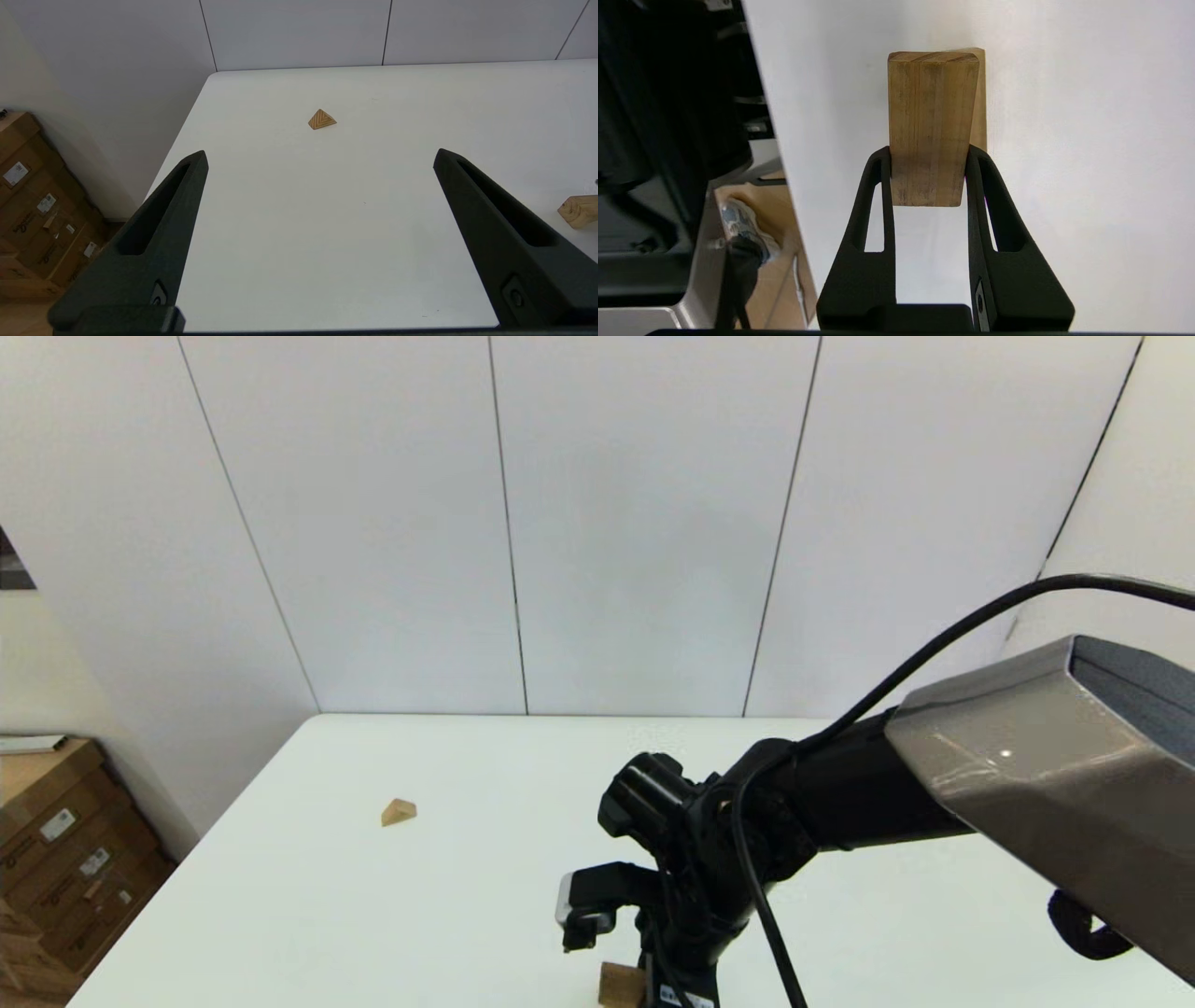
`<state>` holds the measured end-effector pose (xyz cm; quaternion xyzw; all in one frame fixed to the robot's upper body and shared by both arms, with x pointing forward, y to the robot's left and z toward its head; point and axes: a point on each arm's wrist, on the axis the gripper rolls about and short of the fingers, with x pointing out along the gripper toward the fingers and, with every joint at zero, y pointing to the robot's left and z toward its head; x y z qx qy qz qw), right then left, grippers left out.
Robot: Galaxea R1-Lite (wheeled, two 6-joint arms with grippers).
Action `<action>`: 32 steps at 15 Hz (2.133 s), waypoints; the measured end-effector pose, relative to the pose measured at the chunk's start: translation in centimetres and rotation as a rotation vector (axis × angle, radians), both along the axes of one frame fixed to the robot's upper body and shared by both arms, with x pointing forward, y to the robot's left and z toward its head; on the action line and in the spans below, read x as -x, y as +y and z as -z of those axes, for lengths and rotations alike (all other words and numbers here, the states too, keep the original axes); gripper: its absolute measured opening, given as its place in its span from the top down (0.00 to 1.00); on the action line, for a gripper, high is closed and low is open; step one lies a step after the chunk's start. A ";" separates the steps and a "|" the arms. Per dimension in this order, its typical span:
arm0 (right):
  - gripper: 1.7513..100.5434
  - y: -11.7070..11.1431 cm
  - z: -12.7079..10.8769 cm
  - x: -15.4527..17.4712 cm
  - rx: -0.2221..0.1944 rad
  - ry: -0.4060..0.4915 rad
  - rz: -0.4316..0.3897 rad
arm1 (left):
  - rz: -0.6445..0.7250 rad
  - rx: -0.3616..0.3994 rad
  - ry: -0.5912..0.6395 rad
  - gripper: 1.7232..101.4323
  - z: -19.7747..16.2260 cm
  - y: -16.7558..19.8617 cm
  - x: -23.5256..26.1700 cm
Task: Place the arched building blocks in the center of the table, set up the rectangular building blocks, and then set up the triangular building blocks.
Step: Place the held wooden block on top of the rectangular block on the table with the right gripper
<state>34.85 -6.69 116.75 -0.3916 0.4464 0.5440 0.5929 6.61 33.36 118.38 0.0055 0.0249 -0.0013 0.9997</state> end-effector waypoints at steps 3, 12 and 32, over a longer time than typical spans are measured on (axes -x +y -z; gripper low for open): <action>0.77 0.2 1.0 -0.3 0.033 -0.001 0.006 | 0.000 0.000 0.000 0.04 0.0 0.0 0.0; 0.77 0.7 1.5 -1.2 0.077 -0.062 0.018 | 0.000 0.000 0.000 0.04 0.0 0.0 0.0; 0.77 1.6 1.4 -0.4 0.154 -0.075 -0.066 | 0.000 0.000 -0.001 0.04 0.0 0.0 0.0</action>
